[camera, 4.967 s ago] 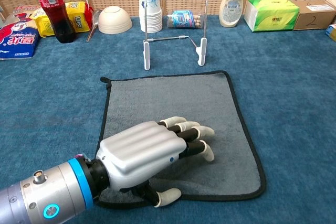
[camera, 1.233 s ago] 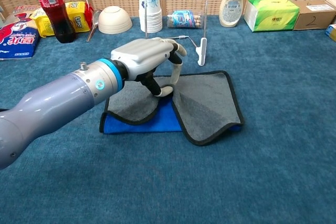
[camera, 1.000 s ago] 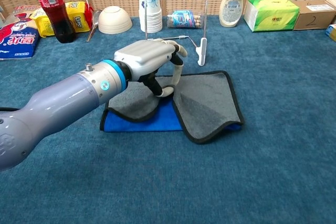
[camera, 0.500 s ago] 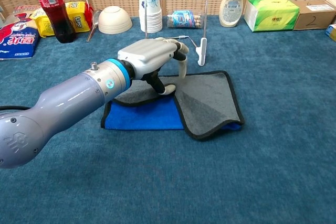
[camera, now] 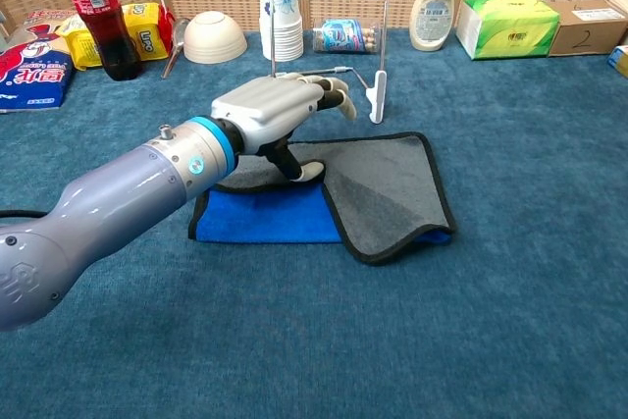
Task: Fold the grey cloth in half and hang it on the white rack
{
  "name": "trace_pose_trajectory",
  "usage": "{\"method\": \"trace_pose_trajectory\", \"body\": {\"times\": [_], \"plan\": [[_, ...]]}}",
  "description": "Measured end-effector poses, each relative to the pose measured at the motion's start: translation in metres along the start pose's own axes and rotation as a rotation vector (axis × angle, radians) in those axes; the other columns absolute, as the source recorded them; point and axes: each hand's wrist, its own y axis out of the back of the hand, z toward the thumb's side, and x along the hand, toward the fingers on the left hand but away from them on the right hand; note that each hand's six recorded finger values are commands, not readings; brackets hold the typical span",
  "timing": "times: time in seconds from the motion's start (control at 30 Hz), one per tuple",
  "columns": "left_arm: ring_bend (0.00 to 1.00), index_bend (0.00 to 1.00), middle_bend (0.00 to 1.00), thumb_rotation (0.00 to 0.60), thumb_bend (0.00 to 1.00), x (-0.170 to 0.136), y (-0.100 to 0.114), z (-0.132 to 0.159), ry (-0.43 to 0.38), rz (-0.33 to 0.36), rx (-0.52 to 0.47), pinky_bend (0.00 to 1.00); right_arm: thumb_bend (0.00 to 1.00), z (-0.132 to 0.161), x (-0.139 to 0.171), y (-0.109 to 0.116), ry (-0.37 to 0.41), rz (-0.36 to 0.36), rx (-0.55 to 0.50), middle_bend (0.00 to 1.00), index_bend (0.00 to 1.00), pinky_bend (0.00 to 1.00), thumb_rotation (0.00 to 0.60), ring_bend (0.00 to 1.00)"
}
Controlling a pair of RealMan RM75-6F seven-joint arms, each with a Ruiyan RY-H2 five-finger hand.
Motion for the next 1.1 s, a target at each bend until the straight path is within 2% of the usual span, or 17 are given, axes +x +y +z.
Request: {"method": "trace_pose_trajectory", "body": {"times": [0.4, 0.7, 0.83, 1.1], "plan": [[0.00, 0.20, 0.06, 0.600, 0.20, -0.015, 0.010, 0.015, -0.067, 0.043, -0.016, 0.00, 0.32, 0.002, 0.002, 0.001, 0.006, -0.003, -0.003, 0.03, 0.04, 0.00, 0.600, 0.00], [0.00, 0.23, 0.08, 0.600, 0.20, -0.050, 0.028, 0.012, -0.127, 0.096, -0.073, 0.00, 0.32, 0.009, -0.001, -0.004, 0.023, 0.012, -0.002, 0.03, 0.04, 0.00, 0.600, 0.00], [0.00, 0.23, 0.08, 0.600, 0.20, -0.070, 0.025, 0.000, -0.124, 0.076, -0.076, 0.00, 0.32, 0.011, -0.002, -0.005, 0.030, 0.015, 0.000, 0.03, 0.04, 0.00, 0.600, 0.00], [0.00, 0.23, 0.08, 0.600, 0.20, -0.105, 0.006, -0.032, -0.056, 0.010, -0.073, 0.00, 0.32, 0.016, -0.004, -0.013, 0.041, 0.034, -0.004, 0.03, 0.04, 0.00, 0.600, 0.00]]}}
